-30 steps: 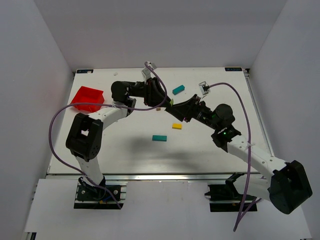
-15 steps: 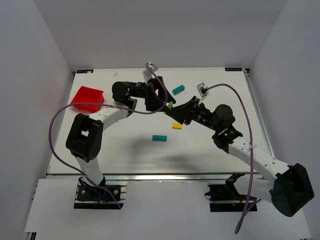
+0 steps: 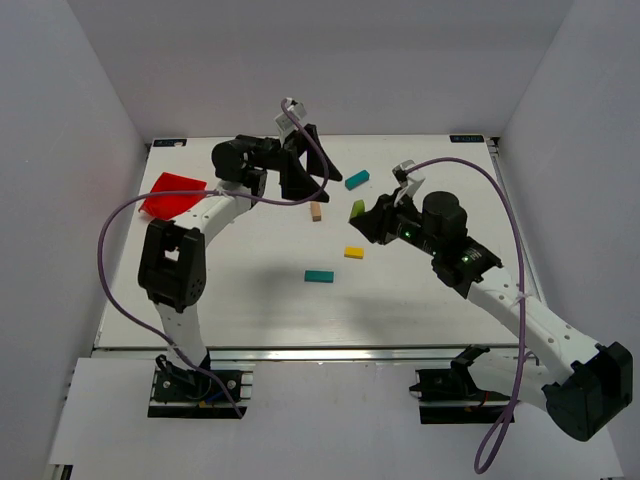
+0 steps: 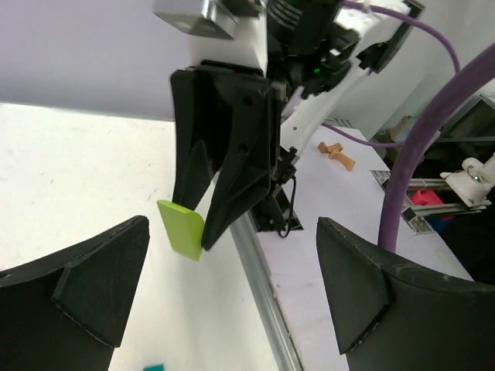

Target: Build the wood block tower

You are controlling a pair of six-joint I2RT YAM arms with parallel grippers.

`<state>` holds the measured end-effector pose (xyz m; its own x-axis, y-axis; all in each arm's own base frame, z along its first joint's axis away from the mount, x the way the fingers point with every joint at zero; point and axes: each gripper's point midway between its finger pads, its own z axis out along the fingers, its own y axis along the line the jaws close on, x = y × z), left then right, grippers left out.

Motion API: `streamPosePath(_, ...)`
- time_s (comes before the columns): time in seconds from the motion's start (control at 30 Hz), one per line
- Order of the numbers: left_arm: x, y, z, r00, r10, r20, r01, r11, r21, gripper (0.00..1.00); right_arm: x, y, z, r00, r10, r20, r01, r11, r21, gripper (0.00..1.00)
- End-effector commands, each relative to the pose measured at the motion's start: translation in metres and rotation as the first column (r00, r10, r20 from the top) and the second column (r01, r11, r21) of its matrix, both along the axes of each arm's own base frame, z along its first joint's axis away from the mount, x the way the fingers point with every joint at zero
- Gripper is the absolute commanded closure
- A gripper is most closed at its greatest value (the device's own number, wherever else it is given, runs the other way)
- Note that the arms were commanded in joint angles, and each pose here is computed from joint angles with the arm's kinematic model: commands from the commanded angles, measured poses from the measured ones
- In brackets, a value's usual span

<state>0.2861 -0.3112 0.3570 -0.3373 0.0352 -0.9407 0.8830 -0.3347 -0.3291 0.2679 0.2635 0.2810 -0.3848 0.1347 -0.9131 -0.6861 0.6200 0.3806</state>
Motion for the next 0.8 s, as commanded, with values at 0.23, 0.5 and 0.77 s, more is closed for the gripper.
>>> streamPosePath(0.23, 0.070, 0.000, 0.008, 1.000, 0.006, 0.028, -0.008, 0.999, 0.046, 0.02, 0.029, -0.069, -0.013, 0.952, -0.283, 0.114, 0.304, 0.914, -0.269, 1.00)
streamPosePath(0.5, 0.187, -0.011, 0.028, 0.875, 0.390, -0.287, -0.396, 0.917, 0.042, 0.02, 0.033, -0.075, 0.000, 0.937, -0.297, 0.183, 0.337, 0.907, -0.251, 1.00)
streamPosePath(0.77, 0.257, 0.129, -0.080, 0.087, 0.971, 0.225, -0.878, -0.032, 0.477, 0.02, 0.036, -0.052, -0.025, 0.984, -0.023, 0.178, 0.110, 0.861, -0.497, 1.00)
